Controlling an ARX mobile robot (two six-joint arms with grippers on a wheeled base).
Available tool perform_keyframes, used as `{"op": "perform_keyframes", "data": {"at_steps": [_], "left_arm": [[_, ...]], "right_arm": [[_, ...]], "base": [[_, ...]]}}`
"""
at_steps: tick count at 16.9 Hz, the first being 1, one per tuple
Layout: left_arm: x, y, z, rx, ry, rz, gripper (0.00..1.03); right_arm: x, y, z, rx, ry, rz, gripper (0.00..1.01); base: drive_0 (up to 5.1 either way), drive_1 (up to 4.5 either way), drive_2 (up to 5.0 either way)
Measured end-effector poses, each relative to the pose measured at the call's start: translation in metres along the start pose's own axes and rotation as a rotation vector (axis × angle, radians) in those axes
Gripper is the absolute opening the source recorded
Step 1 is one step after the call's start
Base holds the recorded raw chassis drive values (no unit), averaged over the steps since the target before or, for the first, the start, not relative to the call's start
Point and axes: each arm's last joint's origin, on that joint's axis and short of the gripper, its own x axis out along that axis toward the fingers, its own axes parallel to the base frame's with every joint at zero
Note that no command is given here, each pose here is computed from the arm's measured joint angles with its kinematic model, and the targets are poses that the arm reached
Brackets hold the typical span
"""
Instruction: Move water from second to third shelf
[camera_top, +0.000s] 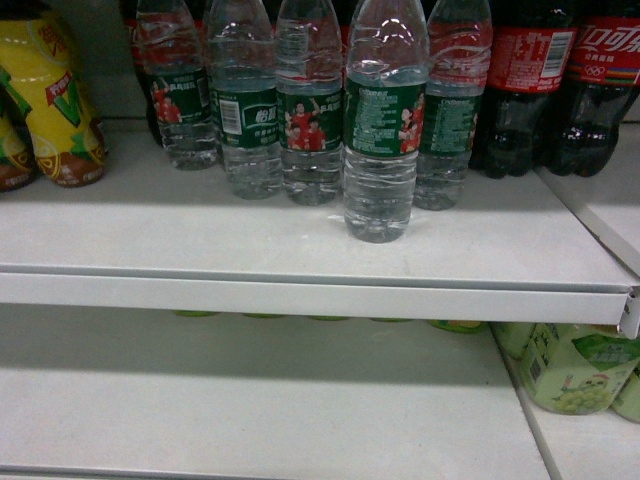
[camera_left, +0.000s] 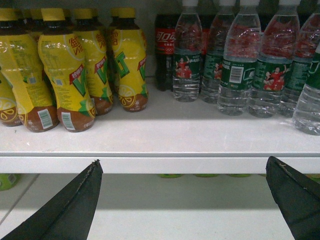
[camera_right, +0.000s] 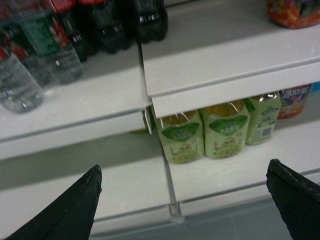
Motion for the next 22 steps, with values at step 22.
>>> {"op": "perform_keyframes", "data": {"at_steps": [22], "left_arm": [[0.000, 0.000, 0.000, 0.000, 0.000, 0.000, 0.98]], "right_arm": [[0.146, 0.142, 0.040, -0.215, 0.000, 0.394, 0.98]], "base": [[0.0, 0.00, 0.0]]}}
